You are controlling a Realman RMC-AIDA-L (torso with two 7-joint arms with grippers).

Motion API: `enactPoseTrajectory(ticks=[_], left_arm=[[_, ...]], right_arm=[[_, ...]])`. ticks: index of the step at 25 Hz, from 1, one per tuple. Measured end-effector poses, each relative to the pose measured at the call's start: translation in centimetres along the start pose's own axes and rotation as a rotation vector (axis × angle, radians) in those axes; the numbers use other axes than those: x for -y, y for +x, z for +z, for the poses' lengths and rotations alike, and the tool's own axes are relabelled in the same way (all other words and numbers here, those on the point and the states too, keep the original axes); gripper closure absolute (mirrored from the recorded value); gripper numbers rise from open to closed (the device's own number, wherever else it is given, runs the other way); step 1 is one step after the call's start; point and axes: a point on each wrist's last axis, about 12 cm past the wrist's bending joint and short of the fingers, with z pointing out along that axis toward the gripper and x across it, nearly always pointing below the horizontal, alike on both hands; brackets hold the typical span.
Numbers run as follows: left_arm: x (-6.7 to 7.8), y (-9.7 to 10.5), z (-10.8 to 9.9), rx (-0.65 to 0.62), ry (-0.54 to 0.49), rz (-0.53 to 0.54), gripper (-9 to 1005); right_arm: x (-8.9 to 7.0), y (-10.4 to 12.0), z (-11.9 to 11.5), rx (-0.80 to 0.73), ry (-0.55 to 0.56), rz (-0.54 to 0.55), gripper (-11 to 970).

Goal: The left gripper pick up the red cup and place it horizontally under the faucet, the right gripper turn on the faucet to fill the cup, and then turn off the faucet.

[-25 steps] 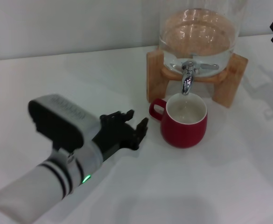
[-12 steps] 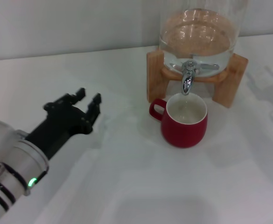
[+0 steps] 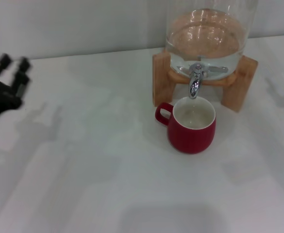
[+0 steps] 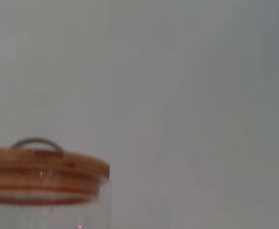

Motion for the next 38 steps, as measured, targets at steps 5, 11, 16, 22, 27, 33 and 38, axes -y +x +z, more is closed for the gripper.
enactPoseTrajectory(ticks=[5,11,16,22,27,33,38], left_arm=[[-2.4,-1.4,-1.0,0.08,-0.069,0.074,585],[-4.3,-2.5,-1.6,0.142,-0.158,0.104,561],[-5.5,-3.2,-1.8,0.17,-0.215,0.115,500],[-6.1,-3.6,-2.0,0.205,-0.251,0.107,361],[-6.1,-3.7,-1.9,0.207,-0.249,0.123,177],[-5.9,-3.5,-2.0,0.216,-0.238,0.126,108],[-5.9,-3.4,-2.4,0.222,-0.234,0.127,110]], right_arm=[[-0.1,-0.8,-1.3,0.06,-0.02,0.023,342],[-2.7,-0.7,-2.7,0.06,-0.187,0.104,342],[-4.1,-0.5,-3.3,0.033,-0.291,0.119,342],[-5.3,0.1,-3.3,-0.009,-0.368,0.11,342],[-5.9,0.7,-2.5,-0.046,-0.399,0.106,342],[-6.6,1.4,-1.2,-0.081,-0.427,0.096,343],[-7.2,1.8,-0.1,-0.102,-0.454,0.088,343]])
